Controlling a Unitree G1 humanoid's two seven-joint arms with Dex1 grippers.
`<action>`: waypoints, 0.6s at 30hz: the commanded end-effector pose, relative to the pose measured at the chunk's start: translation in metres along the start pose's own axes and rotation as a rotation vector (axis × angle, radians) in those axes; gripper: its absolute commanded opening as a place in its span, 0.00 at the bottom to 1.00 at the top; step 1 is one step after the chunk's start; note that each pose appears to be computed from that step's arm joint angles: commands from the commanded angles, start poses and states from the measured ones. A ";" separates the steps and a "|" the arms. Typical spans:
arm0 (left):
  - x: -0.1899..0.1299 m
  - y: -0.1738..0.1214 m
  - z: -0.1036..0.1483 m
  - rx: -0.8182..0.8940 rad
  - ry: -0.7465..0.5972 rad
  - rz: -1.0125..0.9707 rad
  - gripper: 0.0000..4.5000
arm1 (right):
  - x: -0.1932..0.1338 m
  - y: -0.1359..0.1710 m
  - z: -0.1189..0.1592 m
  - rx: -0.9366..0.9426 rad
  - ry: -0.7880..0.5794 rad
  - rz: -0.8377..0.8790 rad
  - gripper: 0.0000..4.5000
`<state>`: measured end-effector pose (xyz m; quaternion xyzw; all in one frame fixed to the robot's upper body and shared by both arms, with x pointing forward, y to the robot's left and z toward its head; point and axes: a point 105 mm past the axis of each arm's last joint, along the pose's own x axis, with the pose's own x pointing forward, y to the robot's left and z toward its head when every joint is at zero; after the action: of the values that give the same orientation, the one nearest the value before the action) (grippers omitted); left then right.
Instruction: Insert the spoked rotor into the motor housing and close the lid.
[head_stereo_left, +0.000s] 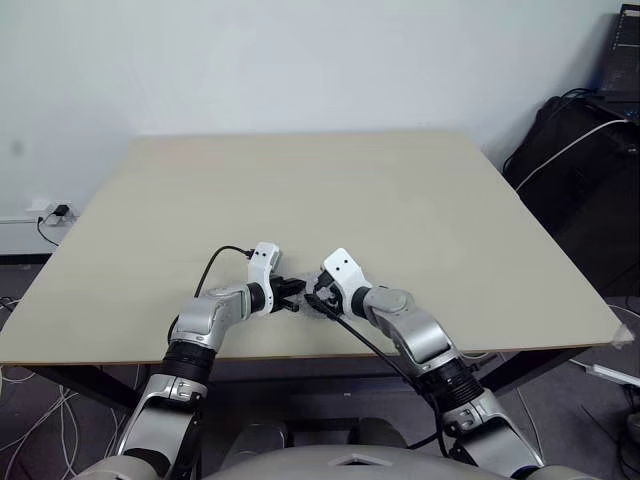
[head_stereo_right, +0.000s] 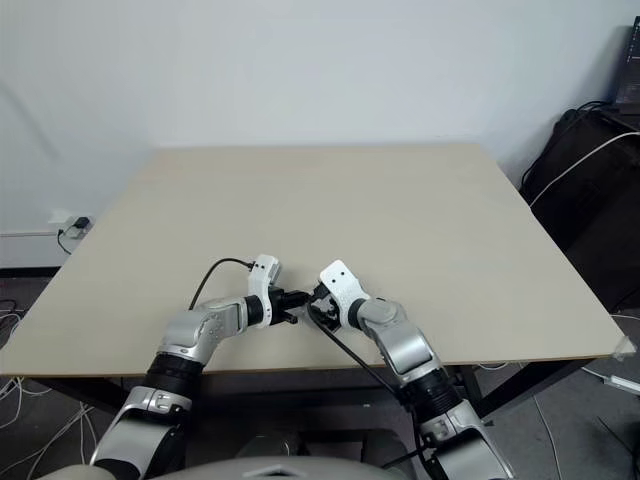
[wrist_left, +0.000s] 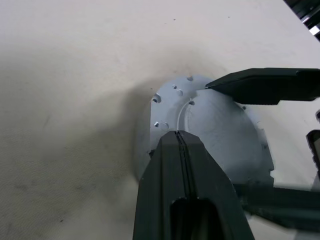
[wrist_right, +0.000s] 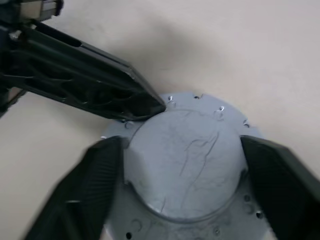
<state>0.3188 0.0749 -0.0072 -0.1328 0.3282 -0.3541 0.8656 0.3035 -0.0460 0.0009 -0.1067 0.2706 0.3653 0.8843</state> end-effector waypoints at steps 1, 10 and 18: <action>0.004 -0.005 -0.002 0.000 0.015 -0.015 0.00 | -0.004 -0.001 -0.010 0.025 0.033 -0.006 0.99; 0.003 -0.005 -0.007 -0.016 0.011 -0.011 0.00 | -0.038 -0.011 -0.010 0.029 0.000 -0.074 0.99; 0.005 -0.006 -0.009 -0.019 0.012 -0.017 0.00 | -0.067 -0.011 -0.006 0.246 -0.113 -0.027 0.99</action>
<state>0.3166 0.0726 -0.0088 -0.1442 0.3259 -0.3528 0.8652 0.2623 -0.0975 0.0103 -0.0211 0.3014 0.3201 0.8979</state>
